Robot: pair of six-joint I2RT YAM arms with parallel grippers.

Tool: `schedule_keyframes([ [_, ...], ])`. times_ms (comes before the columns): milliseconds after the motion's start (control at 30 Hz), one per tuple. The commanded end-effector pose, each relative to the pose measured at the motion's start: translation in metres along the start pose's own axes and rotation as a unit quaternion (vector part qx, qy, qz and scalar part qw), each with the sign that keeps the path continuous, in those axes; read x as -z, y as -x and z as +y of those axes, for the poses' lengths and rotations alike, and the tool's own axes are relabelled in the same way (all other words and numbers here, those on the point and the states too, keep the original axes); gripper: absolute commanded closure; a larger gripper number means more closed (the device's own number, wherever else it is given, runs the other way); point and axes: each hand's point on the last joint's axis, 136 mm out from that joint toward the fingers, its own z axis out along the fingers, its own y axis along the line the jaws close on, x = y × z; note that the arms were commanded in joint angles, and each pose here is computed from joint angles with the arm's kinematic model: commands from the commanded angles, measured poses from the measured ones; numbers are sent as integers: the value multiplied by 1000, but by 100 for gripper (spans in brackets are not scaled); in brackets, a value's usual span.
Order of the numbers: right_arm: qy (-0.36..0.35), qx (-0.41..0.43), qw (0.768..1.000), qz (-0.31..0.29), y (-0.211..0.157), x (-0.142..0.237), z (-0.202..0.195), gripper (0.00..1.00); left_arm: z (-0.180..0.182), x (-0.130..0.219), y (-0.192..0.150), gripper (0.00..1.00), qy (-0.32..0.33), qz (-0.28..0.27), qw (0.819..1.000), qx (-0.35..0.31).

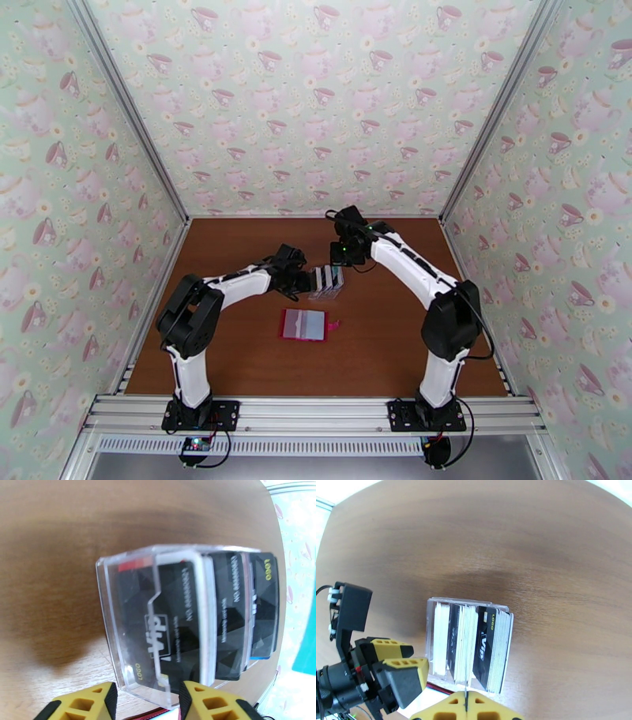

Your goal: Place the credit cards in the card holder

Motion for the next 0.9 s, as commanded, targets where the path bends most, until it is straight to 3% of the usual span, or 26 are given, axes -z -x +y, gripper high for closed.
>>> schedule_keyframes([
  [0, 1, -9, 1000, -27, 0, 30, -3, 100, -6, 20, 11, 51, 15, -15, 1000, -21],
  [333, 113, -40, 986, -112, -17, 82, 17, 100, -1, 59, 5, 51, 39, -31, 998, -45],
  [600, 206, -43, 967, -141, -47, 83, 30, 100, 15, 70, -29, 51, 47, -14, 998, -50],
  [767, 229, -68, 963, -125, -69, 75, 28, 100, 23, 74, -55, 51, 46, -8, 998, -51],
  [867, 281, -77, 950, -115, -83, 69, 39, 100, 36, 70, -80, 51, 53, 9, 997, -49],
])
